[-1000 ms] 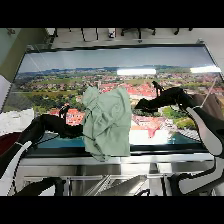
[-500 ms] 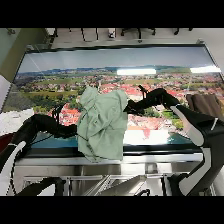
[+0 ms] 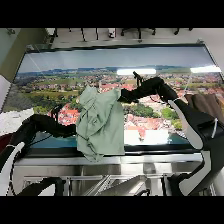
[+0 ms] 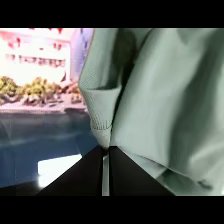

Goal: Fold the shirts.

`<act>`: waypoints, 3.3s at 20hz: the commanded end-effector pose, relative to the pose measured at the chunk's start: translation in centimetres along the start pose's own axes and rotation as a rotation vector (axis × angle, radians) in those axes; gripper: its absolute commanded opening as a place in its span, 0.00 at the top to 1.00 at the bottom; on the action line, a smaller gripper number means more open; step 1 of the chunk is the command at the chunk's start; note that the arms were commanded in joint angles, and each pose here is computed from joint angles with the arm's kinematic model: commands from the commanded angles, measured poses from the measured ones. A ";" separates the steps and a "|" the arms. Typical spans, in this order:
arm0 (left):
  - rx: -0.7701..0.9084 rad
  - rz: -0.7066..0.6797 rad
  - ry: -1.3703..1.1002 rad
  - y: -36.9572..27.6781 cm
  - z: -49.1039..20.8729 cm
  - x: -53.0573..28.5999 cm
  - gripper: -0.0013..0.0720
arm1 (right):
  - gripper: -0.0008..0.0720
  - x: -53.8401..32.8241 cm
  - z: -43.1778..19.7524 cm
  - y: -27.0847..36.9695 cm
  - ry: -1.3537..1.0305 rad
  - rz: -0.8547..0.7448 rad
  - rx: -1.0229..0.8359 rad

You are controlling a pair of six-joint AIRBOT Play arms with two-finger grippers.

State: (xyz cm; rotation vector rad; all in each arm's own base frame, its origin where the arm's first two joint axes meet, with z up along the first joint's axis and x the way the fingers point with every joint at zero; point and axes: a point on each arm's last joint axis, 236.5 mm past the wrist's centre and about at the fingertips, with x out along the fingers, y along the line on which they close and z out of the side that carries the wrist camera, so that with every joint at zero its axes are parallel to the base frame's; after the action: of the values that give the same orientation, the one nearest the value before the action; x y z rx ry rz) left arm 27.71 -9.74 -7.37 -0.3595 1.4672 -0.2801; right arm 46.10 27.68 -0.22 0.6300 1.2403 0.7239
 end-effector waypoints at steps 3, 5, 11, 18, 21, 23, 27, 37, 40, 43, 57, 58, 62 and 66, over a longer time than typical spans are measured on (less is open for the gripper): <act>0.193 -0.106 -0.488 -8.6 6.0 -15.7 0.96 | 0.96 -14.4 3.4 12.1 -0.265 0.071 -0.284; 0.331 -0.160 -0.872 -14.7 6.0 -29.8 0.96 | 0.96 -22.5 2.1 19.7 -0.428 0.091 -0.493; 0.653 -0.243 -1.570 -25.0 -9.4 -57.3 0.96 | 0.96 -44.3 -9.2 35.9 -1.013 -0.106 -1.064; 0.538 -0.217 -1.140 -23.0 0.5 -47.0 0.96 | 0.96 -42.0 -5.5 28.5 -0.874 -0.327 -0.879; 0.396 -0.221 -0.871 -19.6 8.1 -36.5 0.96 | 0.96 -33.7 -0.8 20.2 -0.596 -0.344 -0.670; 0.335 -0.201 -0.693 -17.1 11.7 -28.1 0.96 | 0.96 -27.3 0.7 13.0 -0.397 -0.357 -0.498; 0.220 -0.148 -0.430 -12.0 16.0 -10.8 0.96 | 0.96 -13.4 -0.9 -3.4 -0.056 -0.385 -0.147; 0.044 -0.165 -0.207 -7.1 23.0 -2.5 0.03 | 0.96 -5.2 1.3 -12.8 -0.094 -0.295 0.098; 0.017 -0.173 -0.197 -6.2 22.7 -7.5 0.03 | 0.96 -7.5 3.2 -12.1 -0.144 -0.290 0.079; -0.018 -0.174 -0.062 -4.7 18.2 -10.1 0.03 | 0.96 -9.0 4.1 -12.2 -0.157 -0.287 0.072; -0.141 -0.187 -0.161 -4.4 15.4 2.8 0.03 | 0.96 -9.3 3.1 -12.2 -0.109 -0.276 0.063; -0.122 -0.183 -0.154 -4.9 16.1 3.6 0.03 | 0.96 -9.3 3.1 -12.2 -0.109 -0.276 0.063; -0.099 -0.192 -0.137 -5.1 18.2 3.7 0.65 | 0.96 -9.2 2.9 -12.1 -0.099 -0.275 0.052; -0.066 -0.210 -0.135 -5.6 18.9 1.9 0.96 | 0.96 -9.2 2.9 -12.1 -0.100 -0.275 0.049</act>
State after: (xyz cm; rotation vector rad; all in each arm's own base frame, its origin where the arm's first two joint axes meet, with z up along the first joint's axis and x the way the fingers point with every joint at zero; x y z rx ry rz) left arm 46.46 -14.27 -6.47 -0.5912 1.3052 -0.3359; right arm 49.16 12.80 -3.38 0.5195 1.2277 0.4264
